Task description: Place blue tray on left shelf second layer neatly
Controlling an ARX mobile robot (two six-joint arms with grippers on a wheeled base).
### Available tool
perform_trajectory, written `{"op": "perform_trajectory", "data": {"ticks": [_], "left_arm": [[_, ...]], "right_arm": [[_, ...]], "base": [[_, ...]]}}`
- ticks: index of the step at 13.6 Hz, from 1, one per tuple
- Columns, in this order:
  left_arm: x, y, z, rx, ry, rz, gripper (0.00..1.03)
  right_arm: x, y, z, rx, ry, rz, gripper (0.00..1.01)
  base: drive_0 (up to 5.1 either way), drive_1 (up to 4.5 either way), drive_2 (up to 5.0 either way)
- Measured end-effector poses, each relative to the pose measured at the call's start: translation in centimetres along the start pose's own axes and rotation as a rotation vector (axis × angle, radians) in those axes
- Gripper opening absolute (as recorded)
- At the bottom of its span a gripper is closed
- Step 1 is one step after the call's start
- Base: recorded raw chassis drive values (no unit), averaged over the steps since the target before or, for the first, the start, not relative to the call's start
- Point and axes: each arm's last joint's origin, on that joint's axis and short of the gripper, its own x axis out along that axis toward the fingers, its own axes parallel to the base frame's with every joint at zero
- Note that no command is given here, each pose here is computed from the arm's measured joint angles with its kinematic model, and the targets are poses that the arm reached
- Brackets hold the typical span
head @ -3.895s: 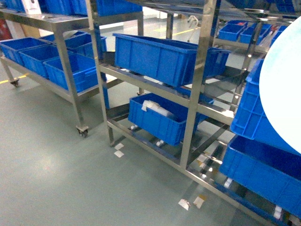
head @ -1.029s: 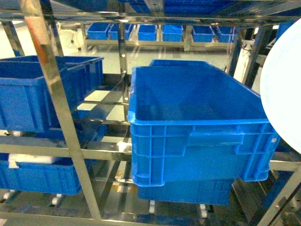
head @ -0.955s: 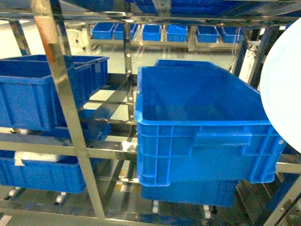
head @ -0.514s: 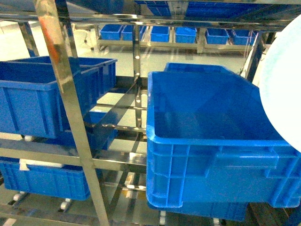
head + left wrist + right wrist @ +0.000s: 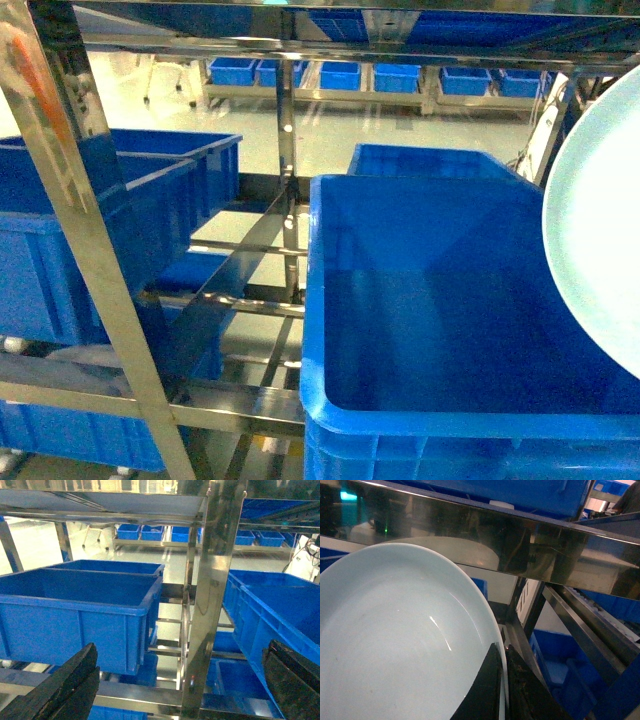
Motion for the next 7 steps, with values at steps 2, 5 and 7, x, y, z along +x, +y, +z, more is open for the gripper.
{"op": "perform_trajectory", "data": {"ticks": [2, 5, 7], "left_arm": [[0.00, 0.00, 0.00, 0.000, 0.000, 0.000, 0.98], [0.00, 0.00, 0.00, 0.000, 0.000, 0.000, 0.98], [0.00, 0.00, 0.00, 0.000, 0.000, 0.000, 0.98]], "right_arm": [[0.00, 0.00, 0.02, -0.001, -0.002, 0.002, 0.02], [0.00, 0.01, -0.01, -0.001, 0.001, 0.003, 0.02], [0.37, -0.33, -0.60, 0.159, 0.082, 0.008, 0.02]], "base": [[0.0, 0.00, 0.0], [0.0, 0.00, 0.0], [0.0, 0.00, 0.0]]}}
